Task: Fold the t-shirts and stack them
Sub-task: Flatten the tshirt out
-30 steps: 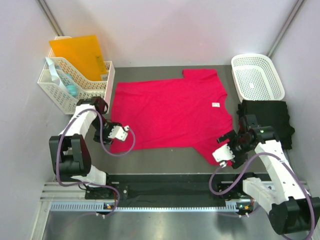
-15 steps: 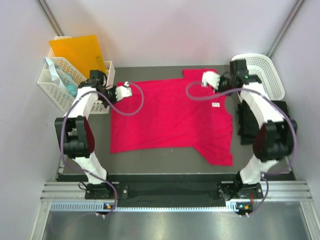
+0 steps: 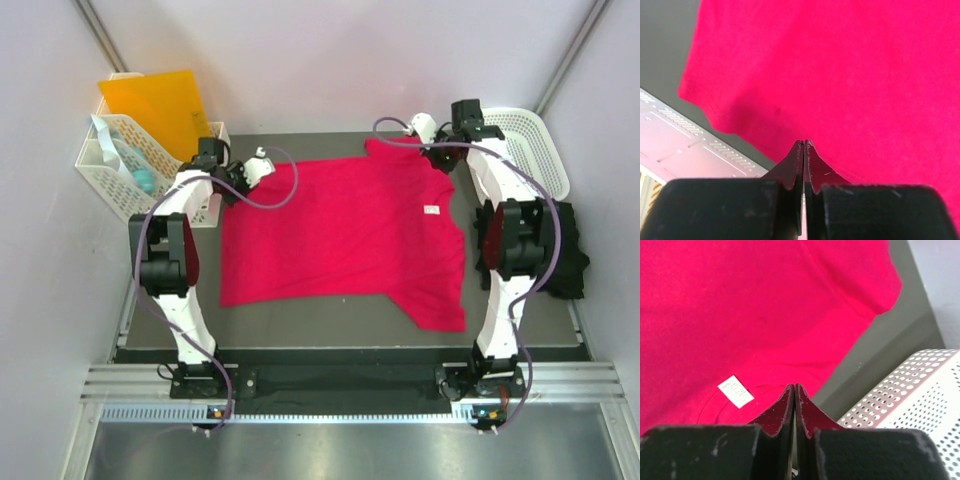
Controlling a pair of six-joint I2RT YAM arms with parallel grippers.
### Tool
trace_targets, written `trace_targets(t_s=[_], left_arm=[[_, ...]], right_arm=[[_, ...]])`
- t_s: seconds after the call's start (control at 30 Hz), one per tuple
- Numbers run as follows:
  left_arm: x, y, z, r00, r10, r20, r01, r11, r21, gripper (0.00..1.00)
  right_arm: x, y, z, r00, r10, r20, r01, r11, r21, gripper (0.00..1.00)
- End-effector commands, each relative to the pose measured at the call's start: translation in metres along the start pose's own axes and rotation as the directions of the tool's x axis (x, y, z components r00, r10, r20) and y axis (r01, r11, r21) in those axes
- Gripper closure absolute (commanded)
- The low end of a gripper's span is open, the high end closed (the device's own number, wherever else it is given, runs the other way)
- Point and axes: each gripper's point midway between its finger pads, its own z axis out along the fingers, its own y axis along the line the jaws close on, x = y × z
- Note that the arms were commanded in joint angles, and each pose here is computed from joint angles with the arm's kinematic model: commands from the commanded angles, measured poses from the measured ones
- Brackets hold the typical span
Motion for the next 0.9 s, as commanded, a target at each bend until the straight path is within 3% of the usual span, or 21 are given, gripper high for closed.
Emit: trace_targets(t_s=[0.0, 0.23, 0.47, 0.67, 0.87], left_arm=[[-0.029, 0.010, 0.001, 0.998, 0.017, 0.054, -0.014, 0.998, -0.059, 1.00], [-0.037, 0.016, 0.005, 0.999, -0.020, 0.034, 0.024, 0.993, -0.115, 1.00], [-0.056, 0.027, 0.013, 0.999, 0.004, 0.045, 0.003, 0.988, -0.154, 1.00], [-0.060, 0.042, 0.015, 1.000, 0.010, 0.018, -0.006, 0.978, -0.207, 1.00], [-0.053, 0.069, 0.010, 0.992, 0.067, -0.105, -0.092, 0.961, -0.260, 1.00]], right_arm=[[0.002, -0.010, -0.001, 0.998, 0.067, 0.006, -0.067, 0.998, 0.011, 1.00], [0.021, -0.006, -0.002, 0.997, 0.024, -0.072, -0.024, 1.000, 0.000, 1.00], [0.033, -0.037, -0.030, 0.990, 0.020, -0.137, -0.002, 0.991, 0.136, 1.00], [0.015, -0.050, -0.042, 0.993, 0.091, -0.071, -0.075, 0.977, 0.200, 1.00], [0.002, -0.054, -0.040, 0.987, 0.157, 0.021, -0.157, 0.957, 0.242, 1.00]])
